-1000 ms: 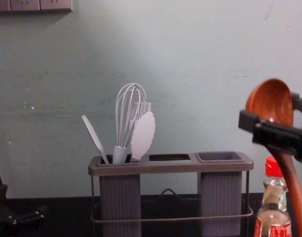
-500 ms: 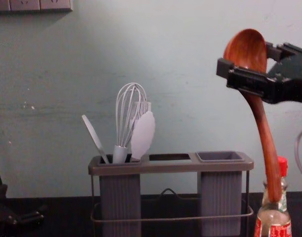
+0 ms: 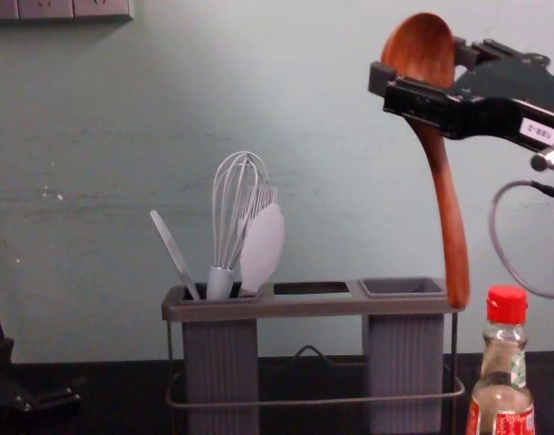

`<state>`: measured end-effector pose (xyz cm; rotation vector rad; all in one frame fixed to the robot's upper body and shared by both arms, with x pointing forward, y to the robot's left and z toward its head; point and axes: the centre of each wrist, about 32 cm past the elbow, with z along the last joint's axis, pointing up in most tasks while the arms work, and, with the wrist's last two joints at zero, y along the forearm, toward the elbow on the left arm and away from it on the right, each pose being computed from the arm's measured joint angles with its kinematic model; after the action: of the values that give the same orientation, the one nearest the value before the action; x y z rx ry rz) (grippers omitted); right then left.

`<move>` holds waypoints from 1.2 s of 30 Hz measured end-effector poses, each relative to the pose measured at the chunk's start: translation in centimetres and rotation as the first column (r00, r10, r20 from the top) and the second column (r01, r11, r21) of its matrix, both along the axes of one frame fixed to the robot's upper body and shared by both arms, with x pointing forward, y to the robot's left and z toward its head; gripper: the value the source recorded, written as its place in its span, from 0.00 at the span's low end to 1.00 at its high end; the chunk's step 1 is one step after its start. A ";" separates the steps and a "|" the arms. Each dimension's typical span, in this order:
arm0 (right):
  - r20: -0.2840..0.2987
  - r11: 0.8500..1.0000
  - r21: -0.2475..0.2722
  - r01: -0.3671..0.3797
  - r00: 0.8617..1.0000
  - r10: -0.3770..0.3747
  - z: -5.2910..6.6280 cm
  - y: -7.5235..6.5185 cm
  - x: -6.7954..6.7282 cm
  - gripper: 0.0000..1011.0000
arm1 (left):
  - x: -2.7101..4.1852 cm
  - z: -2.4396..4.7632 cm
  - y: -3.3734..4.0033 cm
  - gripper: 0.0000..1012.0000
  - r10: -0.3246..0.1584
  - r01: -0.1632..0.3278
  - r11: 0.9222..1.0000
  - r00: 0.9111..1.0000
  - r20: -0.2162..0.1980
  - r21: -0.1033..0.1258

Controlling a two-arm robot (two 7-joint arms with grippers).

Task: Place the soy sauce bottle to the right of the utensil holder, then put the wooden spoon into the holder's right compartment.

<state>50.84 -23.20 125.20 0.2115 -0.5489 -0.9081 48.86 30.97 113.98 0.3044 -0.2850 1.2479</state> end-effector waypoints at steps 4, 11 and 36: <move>0.015 1.000 0.017 -0.002 1.000 0.002 0.0 0.4 1.1 0.83 | 0.00 0.00 0.00 1.00 0.000 0.000 1.000 1.000 0.000 0.000; 0.039 0.999 0.049 0.003 0.999 -0.005 -0.1 0.9 2.6 0.83 | 0.00 0.00 0.00 1.00 0.000 0.000 1.000 1.000 0.000 0.000; 0.079 0.988 0.152 -0.039 0.997 0.027 -4.3 2.2 5.5 0.83 | 0.00 0.00 0.00 1.00 0.000 0.000 1.000 1.000 0.000 0.000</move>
<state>56.31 -21.02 120.88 0.3951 -0.5449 -0.9138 48.86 30.97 113.98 0.3045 -0.2850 1.2480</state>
